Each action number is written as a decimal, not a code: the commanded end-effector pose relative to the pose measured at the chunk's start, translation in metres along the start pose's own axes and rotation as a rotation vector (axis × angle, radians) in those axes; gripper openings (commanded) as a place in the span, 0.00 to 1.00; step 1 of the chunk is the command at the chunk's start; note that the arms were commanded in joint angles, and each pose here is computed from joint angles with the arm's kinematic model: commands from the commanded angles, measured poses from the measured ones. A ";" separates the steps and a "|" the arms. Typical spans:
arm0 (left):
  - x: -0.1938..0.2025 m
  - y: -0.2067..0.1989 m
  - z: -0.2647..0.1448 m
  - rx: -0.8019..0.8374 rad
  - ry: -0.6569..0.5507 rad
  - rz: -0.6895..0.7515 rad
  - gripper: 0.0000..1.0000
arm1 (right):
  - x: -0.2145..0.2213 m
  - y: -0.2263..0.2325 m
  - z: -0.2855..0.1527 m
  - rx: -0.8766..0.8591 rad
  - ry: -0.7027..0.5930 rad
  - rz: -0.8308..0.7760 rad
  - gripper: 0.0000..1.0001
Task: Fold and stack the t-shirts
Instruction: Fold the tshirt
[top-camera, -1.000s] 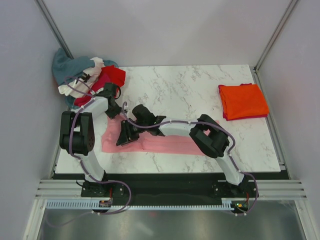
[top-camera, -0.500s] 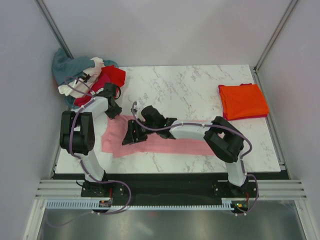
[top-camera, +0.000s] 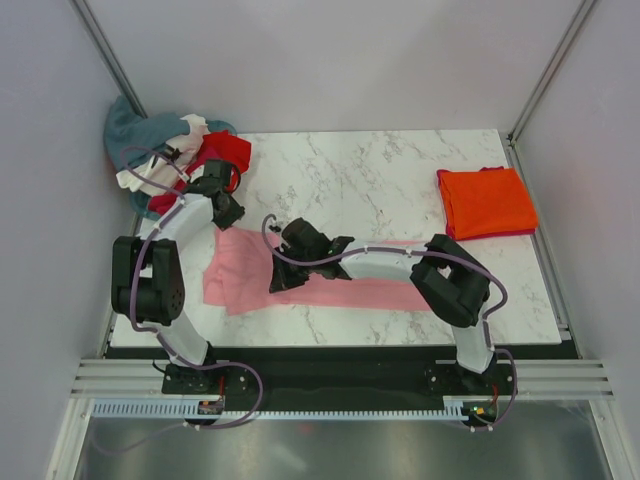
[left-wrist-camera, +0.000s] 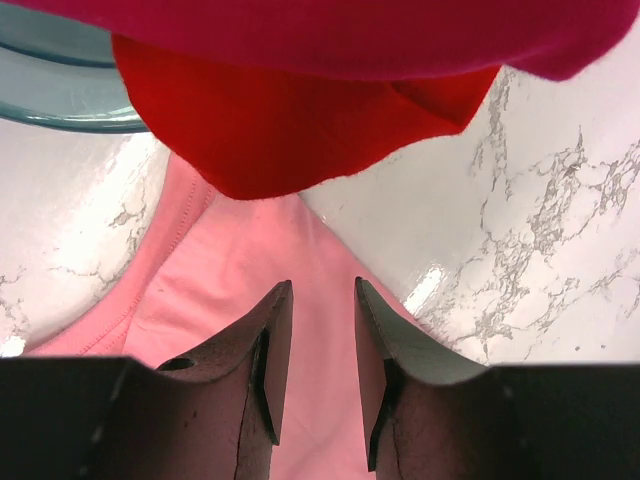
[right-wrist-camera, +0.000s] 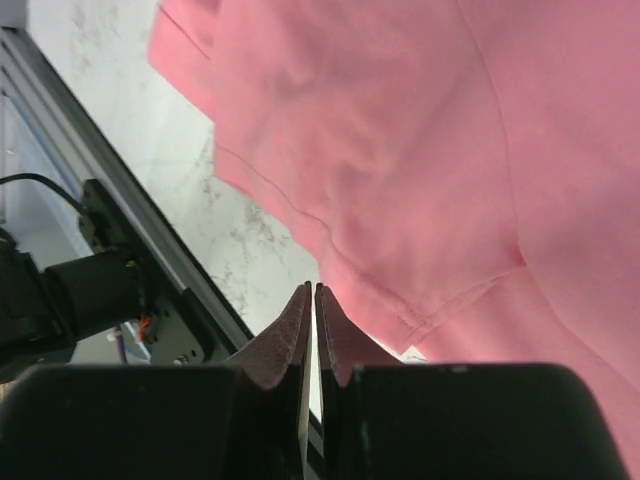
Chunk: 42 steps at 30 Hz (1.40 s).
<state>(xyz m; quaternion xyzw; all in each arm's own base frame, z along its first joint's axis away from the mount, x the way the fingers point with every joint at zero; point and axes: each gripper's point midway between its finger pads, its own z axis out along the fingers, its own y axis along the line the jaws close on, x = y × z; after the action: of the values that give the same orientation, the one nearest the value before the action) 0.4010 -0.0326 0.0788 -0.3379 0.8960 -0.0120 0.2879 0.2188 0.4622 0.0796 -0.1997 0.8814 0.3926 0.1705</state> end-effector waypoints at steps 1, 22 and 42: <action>-0.012 -0.010 -0.016 0.045 -0.039 0.023 0.39 | 0.018 -0.019 0.014 0.071 0.033 -0.024 0.10; 0.023 -0.018 -0.097 0.301 -0.003 0.084 0.36 | 0.002 -0.036 -0.069 0.341 -0.152 -0.108 0.07; 0.068 0.012 -0.067 0.231 0.098 0.036 0.02 | 0.043 -0.213 -0.242 0.942 -0.379 0.205 0.00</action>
<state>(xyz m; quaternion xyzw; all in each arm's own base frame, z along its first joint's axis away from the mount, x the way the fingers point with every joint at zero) 0.2990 -0.0840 0.1017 -0.2594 0.9162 -0.1455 0.2685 0.2490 0.1596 0.0814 0.0166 0.9365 0.0224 0.3494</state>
